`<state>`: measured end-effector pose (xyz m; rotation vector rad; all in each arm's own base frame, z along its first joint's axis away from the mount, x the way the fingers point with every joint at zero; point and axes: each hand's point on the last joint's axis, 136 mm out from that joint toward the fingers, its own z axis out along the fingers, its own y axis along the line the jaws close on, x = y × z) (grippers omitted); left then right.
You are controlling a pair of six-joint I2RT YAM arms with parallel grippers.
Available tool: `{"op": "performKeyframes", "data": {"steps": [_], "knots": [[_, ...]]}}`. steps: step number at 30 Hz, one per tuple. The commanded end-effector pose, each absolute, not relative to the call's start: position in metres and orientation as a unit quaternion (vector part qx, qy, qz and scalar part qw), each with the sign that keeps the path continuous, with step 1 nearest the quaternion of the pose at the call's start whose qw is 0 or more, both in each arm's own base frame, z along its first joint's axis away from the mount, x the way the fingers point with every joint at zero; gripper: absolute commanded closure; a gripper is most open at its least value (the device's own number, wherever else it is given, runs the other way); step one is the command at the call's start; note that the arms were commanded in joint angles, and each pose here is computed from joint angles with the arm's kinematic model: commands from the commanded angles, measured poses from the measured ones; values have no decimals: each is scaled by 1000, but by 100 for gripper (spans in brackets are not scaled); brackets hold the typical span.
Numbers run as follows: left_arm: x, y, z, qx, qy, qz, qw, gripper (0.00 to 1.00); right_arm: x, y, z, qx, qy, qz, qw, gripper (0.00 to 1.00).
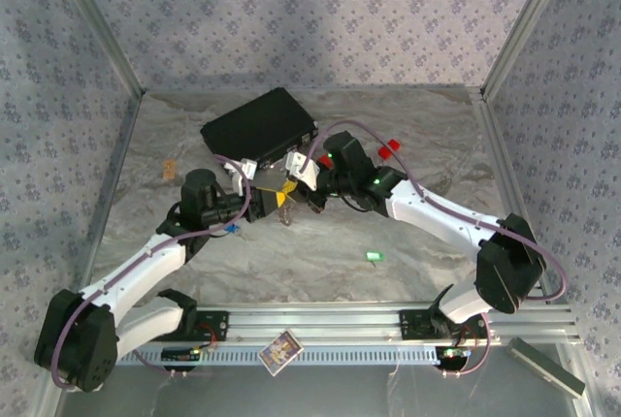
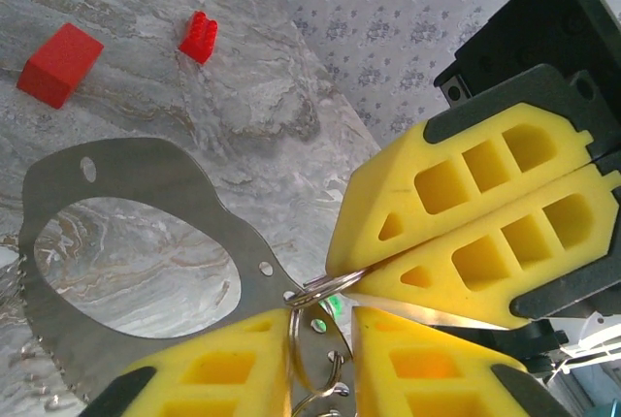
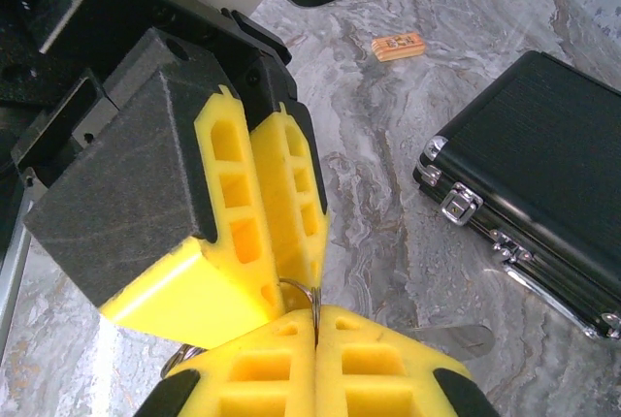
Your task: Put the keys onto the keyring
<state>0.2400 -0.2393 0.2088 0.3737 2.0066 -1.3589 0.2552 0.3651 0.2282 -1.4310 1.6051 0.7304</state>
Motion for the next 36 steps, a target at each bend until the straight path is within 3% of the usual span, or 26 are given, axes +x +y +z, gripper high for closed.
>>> {"op": "performKeyframes", "data": {"steps": [1,6,12,23,29,36], "knots": [[242,-240,228,167,750,-520,373,85,257,369,244,-566,634,293,437,100],[240,-233,230,181,747,-496,403,94,257,369,243,-566,635,293,436,100],[228,-233,228,227,747,-470,411,94,258,369,244,-563,637,294,437,100],[190,-248,214,394,704,-406,430,82,258,370,239,-565,644,298,421,100],[174,-253,211,460,671,-381,439,62,258,370,238,-564,646,301,418,100],[177,-240,228,455,661,-339,492,60,259,366,238,-564,647,303,414,100]]}}
